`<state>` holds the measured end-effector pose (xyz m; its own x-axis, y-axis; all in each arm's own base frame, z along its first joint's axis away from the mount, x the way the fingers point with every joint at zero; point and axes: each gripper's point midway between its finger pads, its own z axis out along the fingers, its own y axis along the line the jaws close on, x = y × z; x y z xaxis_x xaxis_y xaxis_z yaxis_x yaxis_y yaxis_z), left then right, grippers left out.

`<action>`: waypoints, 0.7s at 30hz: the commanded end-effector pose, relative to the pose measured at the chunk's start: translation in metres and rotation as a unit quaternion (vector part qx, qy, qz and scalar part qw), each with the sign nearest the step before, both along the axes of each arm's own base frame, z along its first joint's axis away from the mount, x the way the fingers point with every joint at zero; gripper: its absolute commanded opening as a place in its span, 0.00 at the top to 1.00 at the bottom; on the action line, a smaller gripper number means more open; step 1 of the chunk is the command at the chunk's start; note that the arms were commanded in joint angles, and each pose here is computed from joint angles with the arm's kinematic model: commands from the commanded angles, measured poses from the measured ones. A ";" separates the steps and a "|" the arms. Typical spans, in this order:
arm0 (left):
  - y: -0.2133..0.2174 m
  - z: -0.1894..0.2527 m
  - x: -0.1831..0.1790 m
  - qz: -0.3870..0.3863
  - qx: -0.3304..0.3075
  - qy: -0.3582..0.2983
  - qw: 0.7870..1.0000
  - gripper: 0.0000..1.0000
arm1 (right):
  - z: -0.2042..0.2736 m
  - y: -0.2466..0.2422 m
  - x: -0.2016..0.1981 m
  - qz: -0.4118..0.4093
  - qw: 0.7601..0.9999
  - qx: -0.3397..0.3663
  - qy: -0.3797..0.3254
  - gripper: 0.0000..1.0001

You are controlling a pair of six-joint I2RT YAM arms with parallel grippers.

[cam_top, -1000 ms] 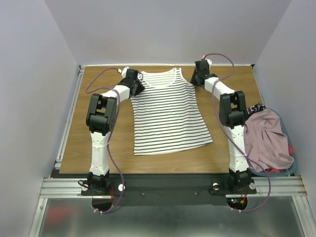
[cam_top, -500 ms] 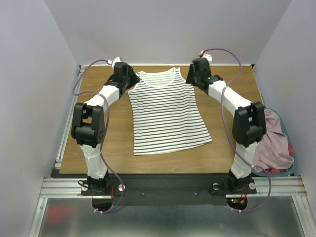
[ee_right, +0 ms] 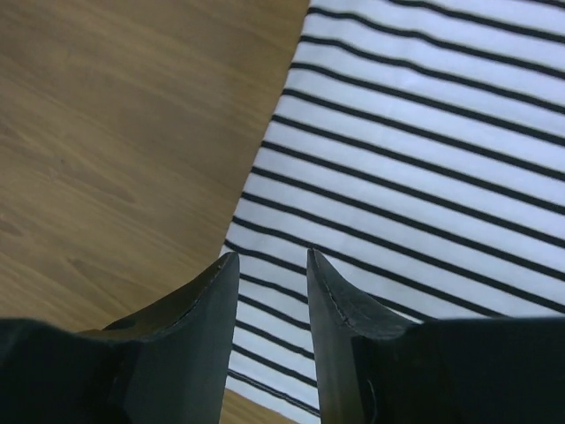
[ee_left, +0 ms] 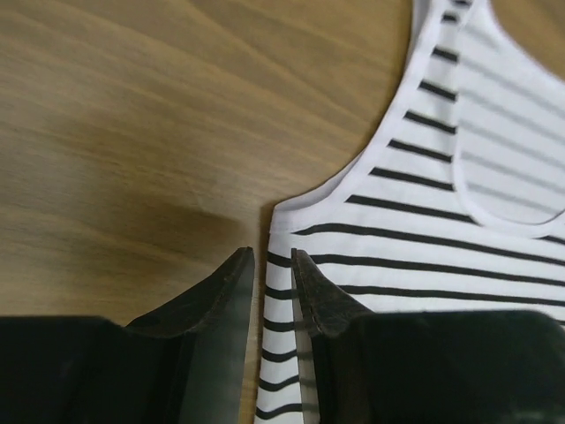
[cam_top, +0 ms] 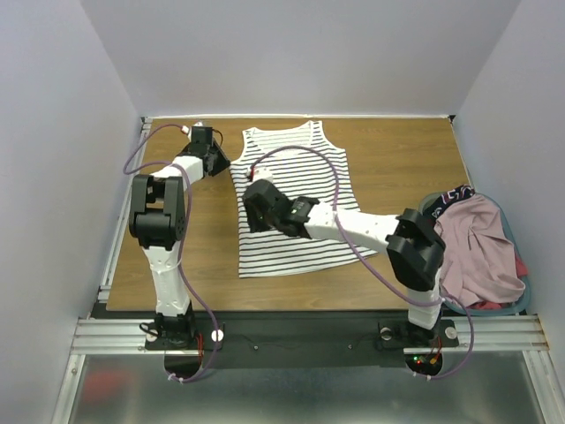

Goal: Fold and stack the tank tops
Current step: Fold the tank top

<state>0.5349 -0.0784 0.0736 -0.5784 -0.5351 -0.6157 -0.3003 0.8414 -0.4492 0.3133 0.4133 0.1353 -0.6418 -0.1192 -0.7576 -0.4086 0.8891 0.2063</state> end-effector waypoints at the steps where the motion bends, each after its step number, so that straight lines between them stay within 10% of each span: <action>1: -0.016 0.013 0.011 -0.052 0.004 -0.017 0.998 0.64 | 0.011 0.031 -0.008 0.000 1.000 0.017 -0.018 0.59; 21: -0.010 -0.024 0.007 -0.047 0.024 0.023 0.998 0.67 | -0.071 0.072 -0.104 0.047 0.995 -0.092 -0.012 0.60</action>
<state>0.5346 -0.0901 0.0376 -0.6717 -0.4545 -0.5851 -0.2457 0.8817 -0.4028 0.2069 0.4846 0.0582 -0.6149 -0.3489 -0.7072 -0.5371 0.8419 0.0516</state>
